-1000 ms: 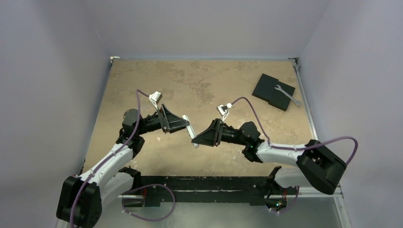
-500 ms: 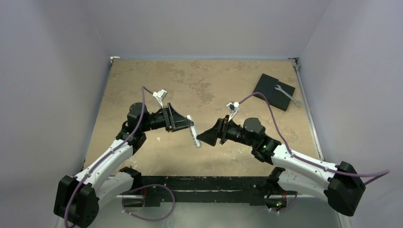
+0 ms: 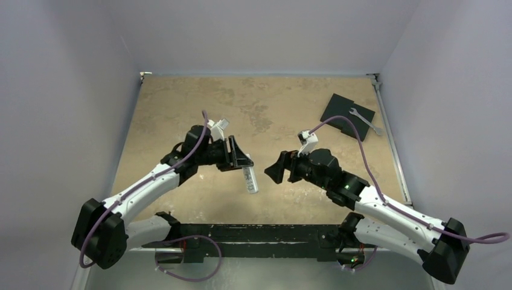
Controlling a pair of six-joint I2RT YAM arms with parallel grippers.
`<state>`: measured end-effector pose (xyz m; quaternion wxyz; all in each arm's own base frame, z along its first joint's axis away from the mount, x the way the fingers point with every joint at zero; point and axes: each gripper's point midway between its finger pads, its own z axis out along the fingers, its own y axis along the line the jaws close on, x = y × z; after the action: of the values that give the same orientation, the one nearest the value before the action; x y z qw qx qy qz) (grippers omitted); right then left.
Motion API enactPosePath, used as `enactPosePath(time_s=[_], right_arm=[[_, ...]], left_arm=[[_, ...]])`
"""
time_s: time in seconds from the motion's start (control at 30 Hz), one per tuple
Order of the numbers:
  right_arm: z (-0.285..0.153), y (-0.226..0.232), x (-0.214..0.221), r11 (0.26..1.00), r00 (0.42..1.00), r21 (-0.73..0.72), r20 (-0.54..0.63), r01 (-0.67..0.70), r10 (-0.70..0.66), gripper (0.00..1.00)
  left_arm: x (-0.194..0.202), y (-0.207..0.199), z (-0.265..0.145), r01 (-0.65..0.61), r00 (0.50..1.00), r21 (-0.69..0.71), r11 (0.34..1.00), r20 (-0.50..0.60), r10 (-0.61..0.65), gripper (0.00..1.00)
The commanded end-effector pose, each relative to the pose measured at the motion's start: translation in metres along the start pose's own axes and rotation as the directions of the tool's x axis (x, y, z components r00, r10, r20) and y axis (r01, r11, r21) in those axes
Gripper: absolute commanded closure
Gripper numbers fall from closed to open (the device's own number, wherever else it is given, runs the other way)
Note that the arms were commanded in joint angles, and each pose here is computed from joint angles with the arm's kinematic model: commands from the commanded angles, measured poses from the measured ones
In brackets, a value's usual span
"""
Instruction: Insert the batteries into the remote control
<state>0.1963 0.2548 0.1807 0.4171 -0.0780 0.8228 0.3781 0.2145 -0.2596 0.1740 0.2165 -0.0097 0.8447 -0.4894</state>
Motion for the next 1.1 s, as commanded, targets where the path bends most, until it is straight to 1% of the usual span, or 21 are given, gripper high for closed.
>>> enactPosePath(time_s=[0.0, 0.13, 0.37, 0.5, 0.6, 0.8, 0.93, 0.97, 1.07], right_arm=[[-0.009, -0.015, -0.017, 0.993, 0.998, 0.109, 0.038, 0.044, -0.049, 0.04], [-0.014, -0.026, -0.022, 0.984, 0.997, 0.174, 0.058, 0.041, -0.052, 0.04], [-0.016, -0.037, -0.021, 0.969, 0.997, 0.242, 0.044, 0.048, -0.060, 0.04], [-0.015, -0.043, -0.017, 0.962, 0.998, 0.269, 0.028, 0.045, -0.055, 0.04], [-0.016, -0.045, -0.016, 0.960, 0.998, 0.277, 0.028, 0.043, -0.053, 0.04], [-0.017, -0.049, -0.013, 0.957, 0.999, 0.287, 0.024, 0.039, -0.048, 0.04], [-0.017, -0.051, -0.009, 0.956, 0.999, 0.293, 0.017, 0.036, -0.043, 0.04], [-0.017, -0.051, -0.009, 0.955, 0.999, 0.294, 0.016, 0.035, -0.042, 0.04], [-0.017, -0.052, -0.007, 0.955, 0.999, 0.296, 0.010, 0.034, -0.039, 0.04]], left_arm=[[0.001, 0.018, 0.012, -0.089, 0.996, -0.163, 0.983, -0.007, 0.089, 1.00], [0.008, 0.043, 0.028, -0.140, 0.990, -0.304, 0.942, -0.042, 0.133, 1.00], [0.019, 0.067, 0.048, -0.239, 0.971, -0.467, 0.852, -0.103, 0.216, 1.00], [0.027, 0.068, 0.059, -0.261, 0.965, -0.482, 0.836, -0.132, 0.226, 1.00], [0.027, 0.072, 0.064, -0.268, 0.963, -0.518, 0.812, -0.128, 0.236, 1.00], [0.026, 0.087, 0.069, -0.247, 0.968, -0.583, 0.774, -0.116, 0.221, 1.00], [0.025, 0.093, 0.075, -0.234, 0.971, -0.605, 0.761, -0.114, 0.209, 1.00], [0.025, 0.094, 0.077, -0.232, 0.972, -0.608, 0.759, -0.114, 0.206, 0.98], [0.025, 0.099, 0.080, -0.225, 0.974, -0.619, 0.752, -0.112, 0.199, 0.90]])
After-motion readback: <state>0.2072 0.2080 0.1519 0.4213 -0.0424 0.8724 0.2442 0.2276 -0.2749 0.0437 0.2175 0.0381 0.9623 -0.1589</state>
